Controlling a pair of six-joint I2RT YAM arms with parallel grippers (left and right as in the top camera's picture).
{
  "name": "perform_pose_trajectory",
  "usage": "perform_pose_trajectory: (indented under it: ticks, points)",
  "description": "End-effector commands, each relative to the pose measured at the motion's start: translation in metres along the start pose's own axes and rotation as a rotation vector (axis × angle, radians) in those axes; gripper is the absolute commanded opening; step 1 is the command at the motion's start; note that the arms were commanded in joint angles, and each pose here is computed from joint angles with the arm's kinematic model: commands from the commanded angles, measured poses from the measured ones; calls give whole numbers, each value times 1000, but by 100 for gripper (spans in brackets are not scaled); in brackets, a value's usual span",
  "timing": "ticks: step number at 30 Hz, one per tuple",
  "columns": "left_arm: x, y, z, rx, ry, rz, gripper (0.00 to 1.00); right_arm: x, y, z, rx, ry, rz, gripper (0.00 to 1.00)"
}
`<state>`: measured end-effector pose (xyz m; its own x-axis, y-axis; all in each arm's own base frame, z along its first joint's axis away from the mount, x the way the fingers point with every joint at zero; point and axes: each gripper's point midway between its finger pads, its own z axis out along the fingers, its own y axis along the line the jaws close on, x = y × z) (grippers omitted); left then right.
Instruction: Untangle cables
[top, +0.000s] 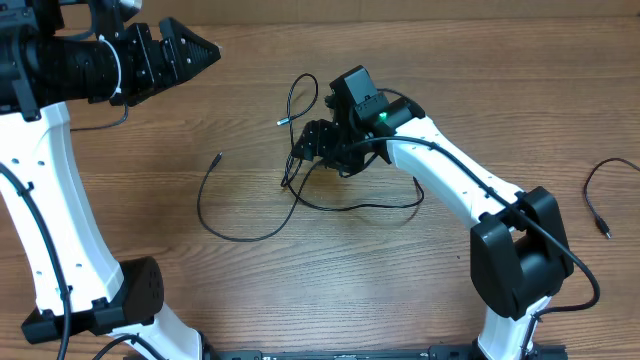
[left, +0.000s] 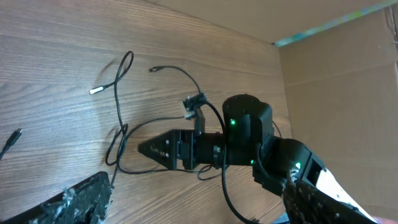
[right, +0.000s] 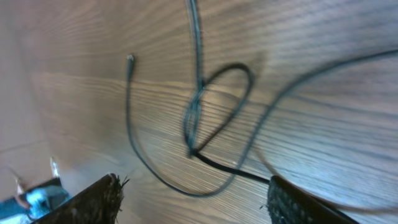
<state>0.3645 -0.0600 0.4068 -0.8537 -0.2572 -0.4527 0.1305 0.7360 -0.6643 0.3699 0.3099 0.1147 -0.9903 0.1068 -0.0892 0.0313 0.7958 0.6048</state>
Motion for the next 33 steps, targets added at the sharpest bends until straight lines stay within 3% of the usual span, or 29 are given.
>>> perform_pose_trajectory:
  ticks: [1, 6, 12, 24, 27, 28, 29, 33]
  points:
    - [4, -14, -8, 26, -16, 47, 89, -6, 14, -6, -26, -47, 50, 74]
    - [5, -17, -9, 40, -14, 48, 89, -13, 19, 0, 3, -119, 68, 64]
    - [6, -22, -9, 67, -9, 48, 89, -16, 23, 12, 12, -161, 126, 64]
    - [6, -22, -9, 67, -9, 49, 89, -16, -5, 60, 89, -195, 456, 55]
    - [6, -22, -9, 67, -9, 49, 89, -21, -12, 60, 111, -240, 509, 35]
    - [6, -22, -9, 67, -9, 49, 89, -23, -14, 59, 119, -260, 518, 23]
    - [6, -22, -9, 67, -9, 49, 89, -26, -15, 58, 122, -280, 523, 5]
    - [6, -22, -8, 68, -7, 50, 89, -35, -11, 56, 104, -323, 519, 4]
